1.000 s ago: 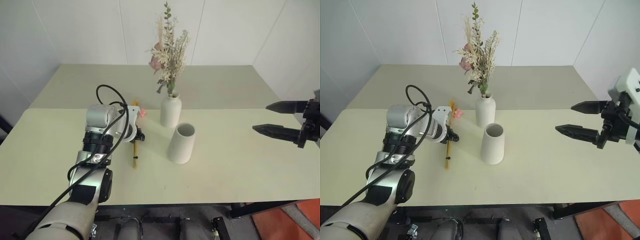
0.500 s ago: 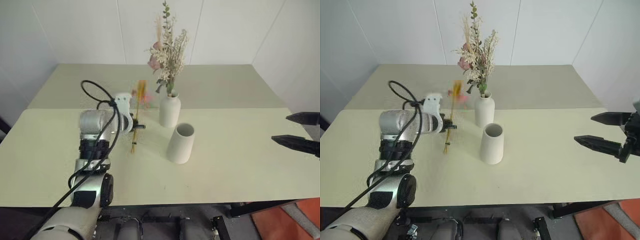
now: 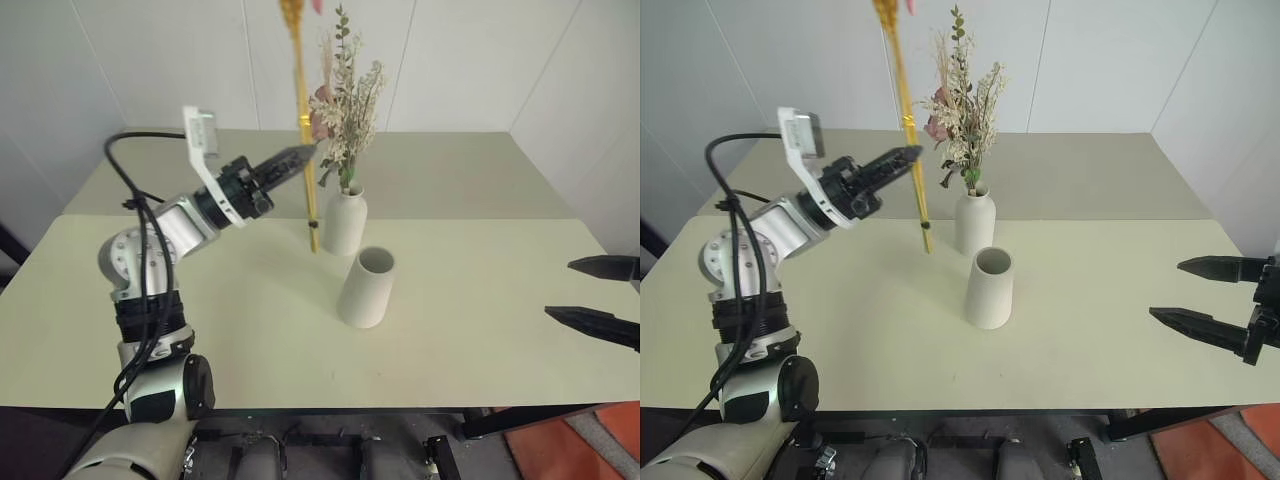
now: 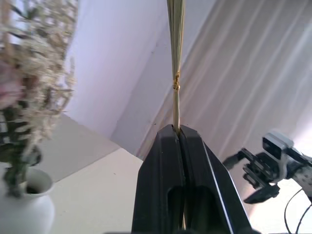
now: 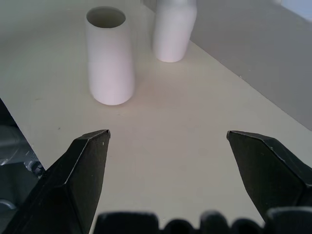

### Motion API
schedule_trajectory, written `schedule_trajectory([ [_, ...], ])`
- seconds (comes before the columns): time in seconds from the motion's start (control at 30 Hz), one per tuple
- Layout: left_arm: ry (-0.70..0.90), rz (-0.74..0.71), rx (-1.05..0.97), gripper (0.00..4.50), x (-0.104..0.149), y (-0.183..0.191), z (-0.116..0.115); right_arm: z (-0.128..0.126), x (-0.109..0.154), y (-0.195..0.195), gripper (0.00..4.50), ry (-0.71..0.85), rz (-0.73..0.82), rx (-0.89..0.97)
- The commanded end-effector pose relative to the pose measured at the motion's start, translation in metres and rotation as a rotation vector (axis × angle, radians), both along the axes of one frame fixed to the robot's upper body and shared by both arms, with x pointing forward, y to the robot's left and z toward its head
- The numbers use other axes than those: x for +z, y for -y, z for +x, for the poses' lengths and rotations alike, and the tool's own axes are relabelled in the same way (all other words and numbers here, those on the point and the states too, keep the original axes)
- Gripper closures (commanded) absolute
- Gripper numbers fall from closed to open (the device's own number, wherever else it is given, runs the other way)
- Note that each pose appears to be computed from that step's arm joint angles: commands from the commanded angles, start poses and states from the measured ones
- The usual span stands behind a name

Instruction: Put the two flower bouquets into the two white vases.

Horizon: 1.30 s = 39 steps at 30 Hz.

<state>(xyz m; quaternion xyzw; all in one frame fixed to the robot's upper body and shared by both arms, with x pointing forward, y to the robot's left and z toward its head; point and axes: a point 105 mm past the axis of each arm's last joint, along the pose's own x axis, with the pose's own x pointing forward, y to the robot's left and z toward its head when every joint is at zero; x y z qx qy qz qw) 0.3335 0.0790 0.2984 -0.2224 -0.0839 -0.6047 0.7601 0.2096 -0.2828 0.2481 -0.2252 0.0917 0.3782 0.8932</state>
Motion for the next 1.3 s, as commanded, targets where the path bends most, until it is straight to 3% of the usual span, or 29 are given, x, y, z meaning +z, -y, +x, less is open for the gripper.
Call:
schedule_trajectory([
  [0.03,0.136,-0.019,-0.049,4.47,0.016,0.015,-0.006,-0.006,0.009,0.002,0.0,0.078,-0.052,-0.009],
  [0.33,0.278,-0.054,-0.091,4.47,0.021,0.031,-0.002,-0.011,0.007,0.007,0.0,0.109,-0.064,-0.048],
  [0.43,0.261,-0.081,-0.128,4.47,0.019,0.034,-0.001,-0.011,0.006,0.007,0.0,0.113,-0.067,-0.063],
  [0.67,0.256,-0.07,-0.14,4.47,0.007,0.054,0.006,-0.006,0.009,0.01,0.0,0.153,-0.059,-0.114],
  [0.93,0.282,0.004,-0.212,4.47,-0.016,0.066,0.0,-0.007,0.007,0.008,0.0,0.159,-0.056,-0.119],
  [1.03,0.298,0.04,-0.24,3.81,-0.023,0.067,-0.004,-0.007,0.005,0.008,0.0,0.156,-0.057,-0.122],
  [1.2,0.319,0.106,-0.244,2.19,-0.029,0.058,-0.005,-0.007,0.005,0.008,0.0,0.155,-0.056,-0.12],
  [1.3,0.324,0.292,-0.208,1.21,-0.057,0.046,0.001,-0.006,0.005,0.008,0.0,0.155,-0.055,-0.118],
])
